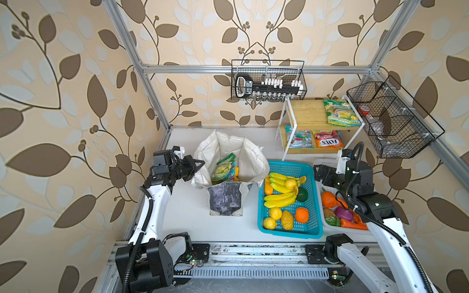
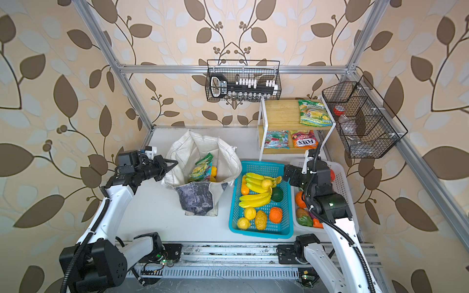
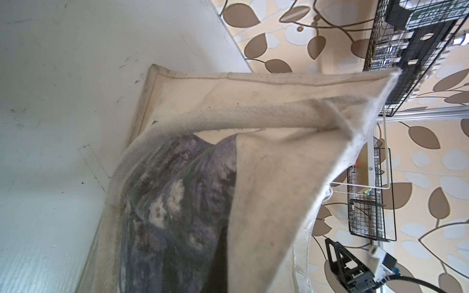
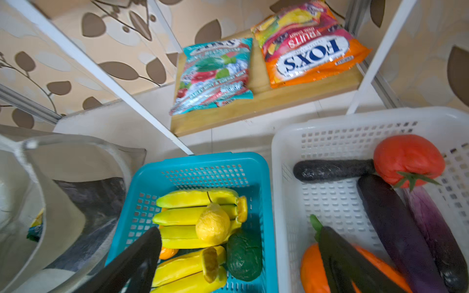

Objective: Place the food into the grocery bag and tie it
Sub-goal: 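Raise the right gripper out of the tote and move it over the white vegetable basket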

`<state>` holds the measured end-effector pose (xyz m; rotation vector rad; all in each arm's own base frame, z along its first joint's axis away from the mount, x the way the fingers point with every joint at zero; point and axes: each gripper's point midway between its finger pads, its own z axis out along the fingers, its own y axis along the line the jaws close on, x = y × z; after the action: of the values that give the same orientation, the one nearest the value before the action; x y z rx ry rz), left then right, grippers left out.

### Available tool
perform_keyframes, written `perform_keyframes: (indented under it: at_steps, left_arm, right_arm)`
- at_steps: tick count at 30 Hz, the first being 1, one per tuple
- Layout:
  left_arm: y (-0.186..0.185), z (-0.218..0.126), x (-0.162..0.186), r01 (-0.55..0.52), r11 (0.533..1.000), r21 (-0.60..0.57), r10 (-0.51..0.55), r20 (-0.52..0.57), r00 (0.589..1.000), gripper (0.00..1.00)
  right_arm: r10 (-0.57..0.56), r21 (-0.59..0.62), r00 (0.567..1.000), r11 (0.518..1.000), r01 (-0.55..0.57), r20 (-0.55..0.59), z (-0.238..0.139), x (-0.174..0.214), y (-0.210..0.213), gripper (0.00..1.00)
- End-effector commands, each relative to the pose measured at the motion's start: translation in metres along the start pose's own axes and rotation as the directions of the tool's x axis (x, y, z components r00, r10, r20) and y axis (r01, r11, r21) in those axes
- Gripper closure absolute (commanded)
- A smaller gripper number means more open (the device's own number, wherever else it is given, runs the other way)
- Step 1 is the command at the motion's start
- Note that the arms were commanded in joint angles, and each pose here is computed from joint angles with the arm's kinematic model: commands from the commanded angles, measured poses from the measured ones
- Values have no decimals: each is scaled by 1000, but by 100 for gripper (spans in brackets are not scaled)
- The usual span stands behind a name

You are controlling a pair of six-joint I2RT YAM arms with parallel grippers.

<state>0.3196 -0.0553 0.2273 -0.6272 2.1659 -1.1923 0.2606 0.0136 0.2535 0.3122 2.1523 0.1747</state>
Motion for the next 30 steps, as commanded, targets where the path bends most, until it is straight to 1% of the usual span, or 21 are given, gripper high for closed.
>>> perform_keyframes:
  at_steps: [1, 3, 5, 6, 8, 10, 12, 14, 16, 18, 20, 25, 30]
  left_arm:
    - [-12, -2, 2, -12, 998, 61, 12, -14, 1000, 100]
    - [-13, -3, 1, -27, 998, 61, 27, -7, 1000, 100]
    - [-11, -9, -4, -49, 999, 14, 48, 39, 998, 100]
    - [-13, -11, -5, -61, 998, 15, 60, 55, 997, 100]
    - [-16, -12, -4, -76, 997, 20, 75, 49, 996, 100]
    - [-12, -10, -4, -62, 998, 5, 62, 31, 998, 100]
    - [-10, -6, -3, -42, 999, 15, 42, 14, 999, 100]
    - [-9, -4, -4, -31, 999, 21, 31, 9, 999, 100]
    - [-7, -3, -3, -29, 999, 16, 29, 8, 1000, 100]
    - [-4, -2, -3, -24, 1000, 10, 23, 6, 1000, 100]
    - [-3, -1, -3, -19, 1000, 8, 19, 4, 1000, 100]
    - [-5, 0, -1, -10, 1000, 27, 10, 2, 1000, 100]
    - [-8, -1, 0, -15, 999, 43, 15, -2, 1000, 100]
  right_arm:
    - [26, 42, 999, 999, -24, -32, 2, 9, -12, 1]
    - [30, 133, 997, 991, -22, -64, 8, 13, -27, 2]
    - [37, 170, 994, 985, -19, -99, 13, 20, -33, 3]
    - [47, 179, 992, 984, -25, -121, 15, 26, -35, 4]
    - [58, 170, 988, 985, -34, -140, 16, 35, -35, 5]
    - [66, 174, 986, 984, -39, -153, 15, 42, -37, 3]
    - [73, 216, 983, 976, -34, -171, 16, 47, -45, 0]
    - [79, 260, 975, 965, -23, -206, 19, 54, -54, 0]
    - [108, 288, 964, 957, -36, -241, 23, 63, -63, 0]
    - [159, 278, 950, 957, -82, -267, 28, 73, -67, 0]
    - [187, 256, 943, 960, -116, -273, 30, 80, -67, 0]
    - [198, 270, 945, 955, -126, -260, 32, 85, -72, 0]
    - [226, 289, 932, 947, -142, -282, 42, 93, -77, 0]
